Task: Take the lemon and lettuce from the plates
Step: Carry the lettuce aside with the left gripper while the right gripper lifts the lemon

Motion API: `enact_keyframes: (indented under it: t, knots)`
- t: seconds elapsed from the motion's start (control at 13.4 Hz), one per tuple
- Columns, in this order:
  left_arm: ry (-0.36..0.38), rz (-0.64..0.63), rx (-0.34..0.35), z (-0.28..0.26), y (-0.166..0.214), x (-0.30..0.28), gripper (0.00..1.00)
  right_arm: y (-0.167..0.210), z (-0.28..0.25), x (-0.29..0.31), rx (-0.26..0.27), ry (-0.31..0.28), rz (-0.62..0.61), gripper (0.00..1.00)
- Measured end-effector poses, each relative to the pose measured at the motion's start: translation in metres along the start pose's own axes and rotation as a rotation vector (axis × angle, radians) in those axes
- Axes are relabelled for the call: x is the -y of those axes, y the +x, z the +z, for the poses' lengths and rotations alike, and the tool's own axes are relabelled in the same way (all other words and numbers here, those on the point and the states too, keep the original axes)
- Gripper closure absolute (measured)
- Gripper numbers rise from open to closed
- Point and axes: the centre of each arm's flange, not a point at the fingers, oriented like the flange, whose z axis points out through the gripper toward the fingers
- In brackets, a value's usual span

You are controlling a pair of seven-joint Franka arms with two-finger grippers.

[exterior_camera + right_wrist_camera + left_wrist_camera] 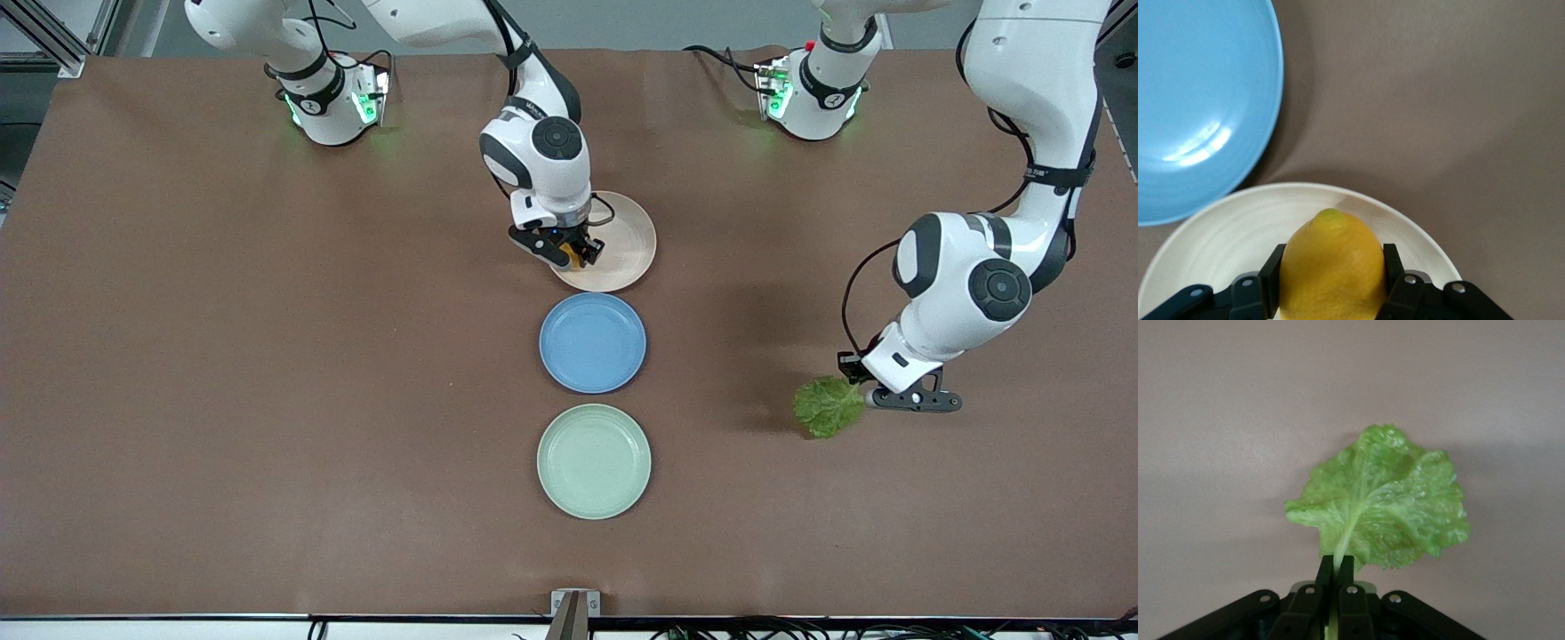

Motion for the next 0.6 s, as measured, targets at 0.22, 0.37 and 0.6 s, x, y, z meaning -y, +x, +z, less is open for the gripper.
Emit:
enact_keyframes:
  t: [0.22, 0.37, 0.6]
  knots:
    - [0.017, 0.019, -0.021, 0.004, 0.006, 0.003, 0.71, 0.052, -0.05, 0.0, 0.007, -0.016, -0.049, 0.39]
    - [0.027, 0.009, -0.058, -0.013, 0.016, 0.001, 0.51, 0.109, -0.081, -0.011, 0.008, -0.009, -0.107, 0.39]
    - [0.039, -0.031, -0.108, -0.079, 0.023, -0.002, 0.19, 0.222, -0.088, -0.056, 0.02, -0.035, -0.229, 0.39]
